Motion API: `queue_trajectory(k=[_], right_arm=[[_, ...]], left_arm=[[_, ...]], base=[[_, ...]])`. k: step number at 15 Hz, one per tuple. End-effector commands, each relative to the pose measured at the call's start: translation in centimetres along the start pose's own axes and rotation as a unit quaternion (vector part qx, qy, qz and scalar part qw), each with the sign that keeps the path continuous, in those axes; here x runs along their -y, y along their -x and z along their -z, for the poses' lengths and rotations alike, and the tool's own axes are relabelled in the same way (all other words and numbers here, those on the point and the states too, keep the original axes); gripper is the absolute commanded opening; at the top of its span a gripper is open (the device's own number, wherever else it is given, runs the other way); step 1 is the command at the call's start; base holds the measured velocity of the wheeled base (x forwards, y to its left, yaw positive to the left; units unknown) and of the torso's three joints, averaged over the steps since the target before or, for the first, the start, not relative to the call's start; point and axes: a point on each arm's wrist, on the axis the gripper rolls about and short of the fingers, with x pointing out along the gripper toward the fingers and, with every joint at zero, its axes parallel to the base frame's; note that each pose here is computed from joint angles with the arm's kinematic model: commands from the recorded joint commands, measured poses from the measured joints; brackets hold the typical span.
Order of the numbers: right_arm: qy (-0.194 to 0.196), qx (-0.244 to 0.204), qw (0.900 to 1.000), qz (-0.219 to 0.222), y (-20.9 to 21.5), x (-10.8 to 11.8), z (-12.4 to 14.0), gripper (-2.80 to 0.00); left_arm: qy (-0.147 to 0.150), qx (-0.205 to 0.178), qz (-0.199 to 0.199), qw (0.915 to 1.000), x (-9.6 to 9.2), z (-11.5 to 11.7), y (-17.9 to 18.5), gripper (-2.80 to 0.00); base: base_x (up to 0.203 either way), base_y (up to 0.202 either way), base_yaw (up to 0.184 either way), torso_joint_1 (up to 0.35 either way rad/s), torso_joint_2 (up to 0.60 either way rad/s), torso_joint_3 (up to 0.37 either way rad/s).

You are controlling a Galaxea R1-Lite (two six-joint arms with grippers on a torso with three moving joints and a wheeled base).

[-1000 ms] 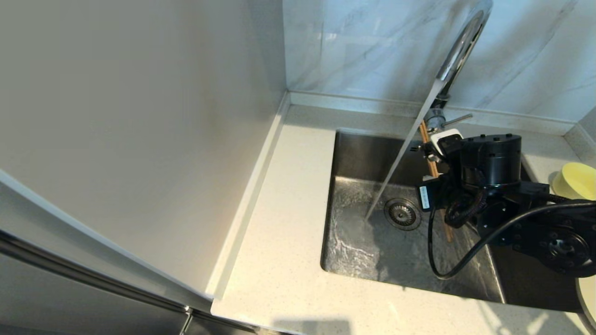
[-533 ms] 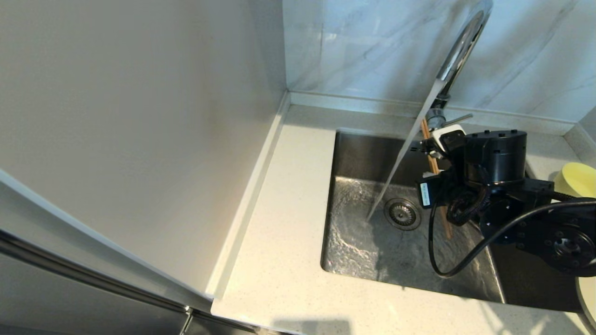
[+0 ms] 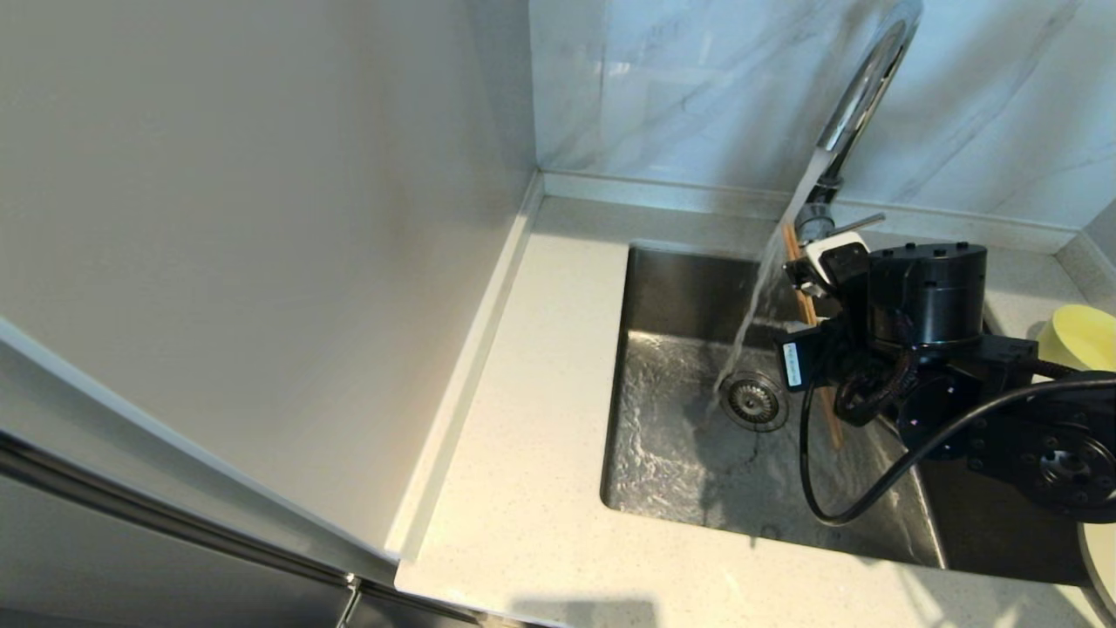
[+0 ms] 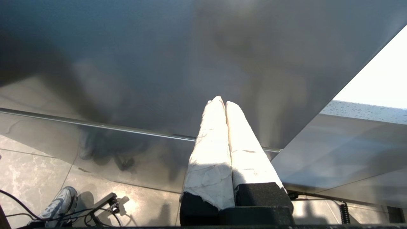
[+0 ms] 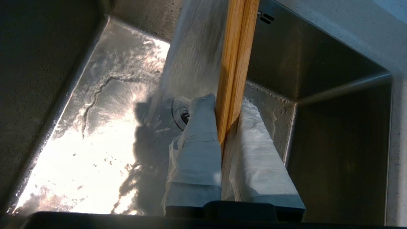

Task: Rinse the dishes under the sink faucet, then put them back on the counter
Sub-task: Rinse the chopsticks, then place the chopsticks on the bowl

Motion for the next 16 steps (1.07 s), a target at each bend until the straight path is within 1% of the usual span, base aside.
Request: queue_trajectory(k=[1, 4, 6, 7, 8, 10, 11, 12, 13, 14, 15, 16], right_arm=[[0.0, 0.001, 1.0, 0.001, 0.1, 0.0, 0.0, -2.8], [-0.001, 0.002, 1.0, 0.002, 0.4, 0.3, 0.0, -2.8], [-0.005, 0.005, 1.0, 0.007, 1.7, 1.5, -0.2, -2.8], [-0.013, 0.009, 1.0, 0.018, 2.6, 2.9, -0.4, -2.8], [-0.024, 0.012, 0.999, 0.039, 3.4, 4.8, -0.6, -2.8], [-0.055, 0.018, 0.993, 0.099, 4.5, 9.4, -0.8, -2.8], [-0.076, 0.024, 0.989, 0.125, 5.1, 11.2, -0.9, -2.8], [-0.104, 0.038, 0.983, 0.148, 6.0, 12.8, -1.2, -2.8], [-0.129, 0.06, 0.976, 0.166, 6.7, 14.0, -2.1, -2.8], [-0.151, 0.092, 0.967, 0.182, 7.4, 15.2, -3.8, -2.8], [-0.174, 0.129, 0.956, 0.198, 8.3, 16.4, -5.9, -2.8], [-0.191, 0.15, 0.948, 0.206, 9.0, 17.1, -7.0, -2.8]], left_arm=[[0.0, 0.0, 0.001, 1.0, 0.0, 0.0, 0.0, -2.8], [0.0, 0.0, 0.001, 1.0, 0.0, 0.0, 0.0, -2.8], [0.0, 0.0, 0.0, 1.0, 0.0, 0.0, 0.0, -2.8], [0.0, 0.0, 0.0, 1.0, 0.0, 0.0, 0.0, -2.8], [0.0, 0.0, 0.001, 1.0, 0.0, 0.0, 0.0, -2.8], [0.0, 0.0, 0.0, 1.0, 0.0, 0.0, 0.0, -2.8], [0.0, 0.0, 0.001, 1.0, 0.0, 0.0, 0.0, -2.8], [0.0, 0.0, 0.0, 1.0, 0.0, 0.0, 0.0, -2.8], [0.0, 0.0, 0.0, 1.0, 0.0, 0.0, 0.0, -2.8], [0.0, 0.0, 0.0, 1.0, 0.0, 0.0, 0.0, -2.8], [0.0, 0.0, 0.0, 1.0, 0.0, 0.0, 0.0, -2.8], [0.0, 0.0, 0.0, 1.0, 0.0, 0.0, 0.0, -2.8]], base=[[0.0, 0.0, 0.0, 0.0, 0.0, 0.0], [0.0, 0.0, 0.0, 0.0, 0.0, 0.0], [0.0, 0.0, 0.0, 0.0, 0.0, 0.0], [0.0, 0.0, 0.0, 0.0, 0.0, 0.0], [0.0, 0.0, 0.0, 0.0, 0.0, 0.0], [0.0, 0.0, 0.0, 0.0, 0.0, 0.0], [0.0, 0.0, 0.0, 0.0, 0.0, 0.0], [0.0, 0.0, 0.0, 0.0, 0.0, 0.0], [0.0, 0.0, 0.0, 0.0, 0.0, 0.0], [0.0, 0.0, 0.0, 0.0, 0.0, 0.0], [0.0, 0.0, 0.0, 0.0, 0.0, 0.0], [0.0, 0.0, 0.0, 0.0, 0.0, 0.0]])
